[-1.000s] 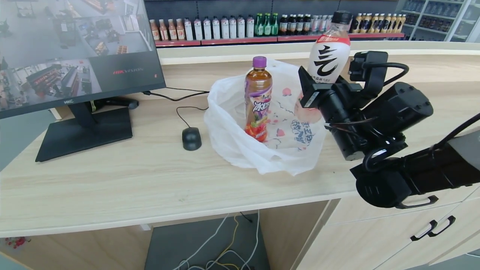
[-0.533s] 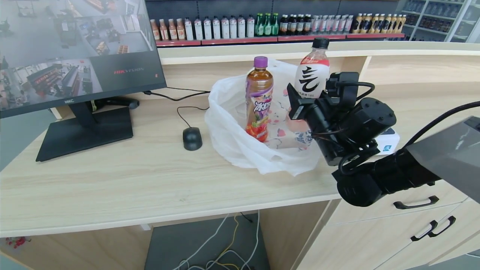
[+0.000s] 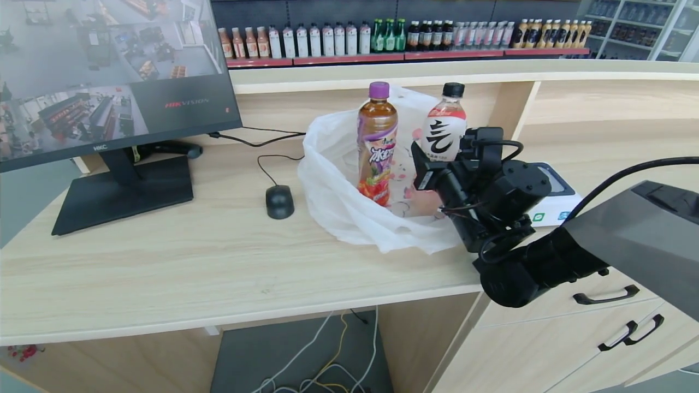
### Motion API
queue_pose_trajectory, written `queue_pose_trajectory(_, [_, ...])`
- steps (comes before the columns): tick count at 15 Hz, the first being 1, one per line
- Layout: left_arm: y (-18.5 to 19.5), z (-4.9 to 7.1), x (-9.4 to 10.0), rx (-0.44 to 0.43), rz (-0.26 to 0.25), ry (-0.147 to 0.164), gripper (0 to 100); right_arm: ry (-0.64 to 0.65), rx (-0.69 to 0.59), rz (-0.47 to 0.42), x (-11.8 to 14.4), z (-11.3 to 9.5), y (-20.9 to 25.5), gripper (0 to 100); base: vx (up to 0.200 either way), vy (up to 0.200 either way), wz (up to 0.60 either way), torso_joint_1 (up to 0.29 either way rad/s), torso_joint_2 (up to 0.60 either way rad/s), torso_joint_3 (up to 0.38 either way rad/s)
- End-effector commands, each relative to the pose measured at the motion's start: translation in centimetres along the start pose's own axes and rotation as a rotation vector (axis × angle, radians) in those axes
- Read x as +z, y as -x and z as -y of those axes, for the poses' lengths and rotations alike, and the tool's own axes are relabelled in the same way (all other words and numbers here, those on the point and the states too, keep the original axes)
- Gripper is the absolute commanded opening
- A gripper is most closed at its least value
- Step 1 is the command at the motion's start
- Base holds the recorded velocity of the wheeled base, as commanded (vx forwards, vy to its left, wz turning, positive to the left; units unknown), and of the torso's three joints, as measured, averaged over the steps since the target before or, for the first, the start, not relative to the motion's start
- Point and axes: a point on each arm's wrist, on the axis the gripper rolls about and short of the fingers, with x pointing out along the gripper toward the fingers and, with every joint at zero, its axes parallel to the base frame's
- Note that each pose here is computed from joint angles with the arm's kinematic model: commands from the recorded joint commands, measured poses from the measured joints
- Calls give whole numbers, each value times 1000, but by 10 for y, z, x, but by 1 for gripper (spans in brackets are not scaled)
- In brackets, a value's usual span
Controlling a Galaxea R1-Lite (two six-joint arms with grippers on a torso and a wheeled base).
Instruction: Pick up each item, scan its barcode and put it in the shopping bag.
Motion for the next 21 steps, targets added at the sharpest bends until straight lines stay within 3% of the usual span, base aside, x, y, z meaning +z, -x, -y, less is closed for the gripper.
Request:
queue_pose_trajectory(1, [0, 0, 0, 1, 1, 0, 100, 9, 1, -17, -8, 0, 1, 0, 0, 0, 0, 0, 0, 0])
queue_pose_trajectory(15, [0, 0, 0, 1, 1, 3, 100, 19, 16, -75, -20, -3, 13, 0, 0, 0, 0, 0, 0, 0])
queue_pose_trajectory(21, [0, 0, 0, 1, 1, 3, 100, -6, 41, -56, -11, -17, 17, 0, 0, 0, 0, 0, 0, 0])
